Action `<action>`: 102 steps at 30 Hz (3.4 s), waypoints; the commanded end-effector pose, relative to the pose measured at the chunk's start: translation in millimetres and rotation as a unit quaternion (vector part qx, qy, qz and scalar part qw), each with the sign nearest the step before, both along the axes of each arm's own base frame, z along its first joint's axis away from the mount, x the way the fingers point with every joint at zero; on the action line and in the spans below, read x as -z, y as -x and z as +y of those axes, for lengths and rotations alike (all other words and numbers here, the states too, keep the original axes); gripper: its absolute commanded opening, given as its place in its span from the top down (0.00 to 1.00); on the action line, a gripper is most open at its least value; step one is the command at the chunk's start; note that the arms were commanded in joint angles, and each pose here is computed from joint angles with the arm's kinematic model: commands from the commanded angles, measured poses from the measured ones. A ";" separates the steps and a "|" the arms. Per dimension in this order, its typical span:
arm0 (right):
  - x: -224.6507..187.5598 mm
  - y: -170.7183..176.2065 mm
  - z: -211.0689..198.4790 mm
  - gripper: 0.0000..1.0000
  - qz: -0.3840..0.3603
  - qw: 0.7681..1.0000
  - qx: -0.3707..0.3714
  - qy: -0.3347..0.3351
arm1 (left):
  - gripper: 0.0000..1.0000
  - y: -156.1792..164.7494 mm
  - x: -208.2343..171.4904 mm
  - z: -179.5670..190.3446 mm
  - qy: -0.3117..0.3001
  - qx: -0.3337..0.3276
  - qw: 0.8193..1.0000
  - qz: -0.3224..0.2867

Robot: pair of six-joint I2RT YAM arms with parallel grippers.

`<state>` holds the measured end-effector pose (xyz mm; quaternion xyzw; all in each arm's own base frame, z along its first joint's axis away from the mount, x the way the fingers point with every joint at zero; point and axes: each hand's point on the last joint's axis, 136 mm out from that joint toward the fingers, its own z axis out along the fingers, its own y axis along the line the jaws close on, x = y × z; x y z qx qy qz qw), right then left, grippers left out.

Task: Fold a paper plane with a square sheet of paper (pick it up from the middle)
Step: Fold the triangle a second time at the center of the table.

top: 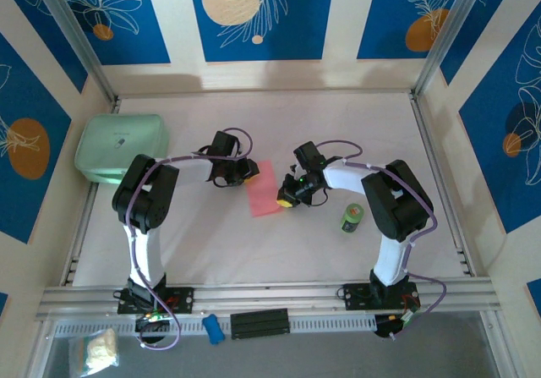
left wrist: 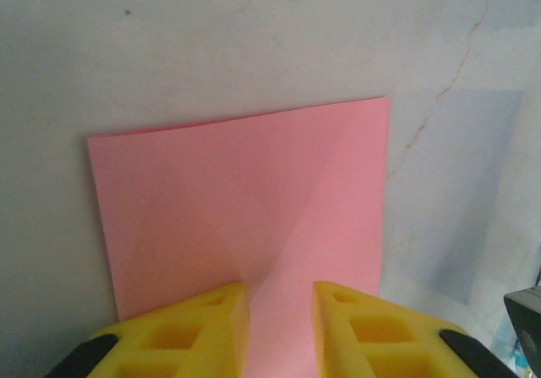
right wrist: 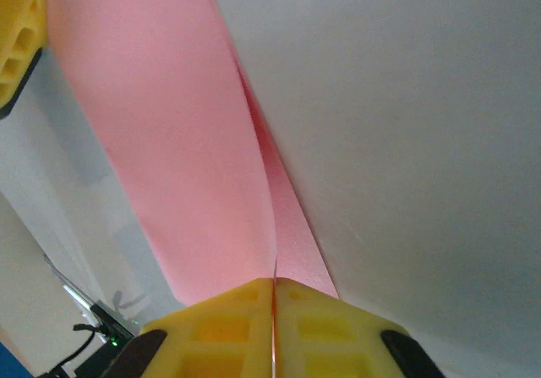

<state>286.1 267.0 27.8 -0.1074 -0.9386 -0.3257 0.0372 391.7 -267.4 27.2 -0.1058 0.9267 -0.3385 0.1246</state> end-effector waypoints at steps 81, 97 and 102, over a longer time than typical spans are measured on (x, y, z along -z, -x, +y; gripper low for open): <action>9.8 -30.8 59.6 1.00 -0.040 0.999 -0.004 -0.019 | 0.76 20.2 30.4 13.5 -0.026 0.011 0.999 0.019; 8.4 -35.8 59.7 1.00 -0.046 0.999 0.001 -0.020 | 0.76 21.1 32.9 14.4 -0.026 0.009 0.999 0.022; 9.8 -36.5 57.5 1.00 -0.045 0.999 0.006 -0.014 | 0.76 21.6 32.9 14.7 -0.026 0.009 0.999 0.023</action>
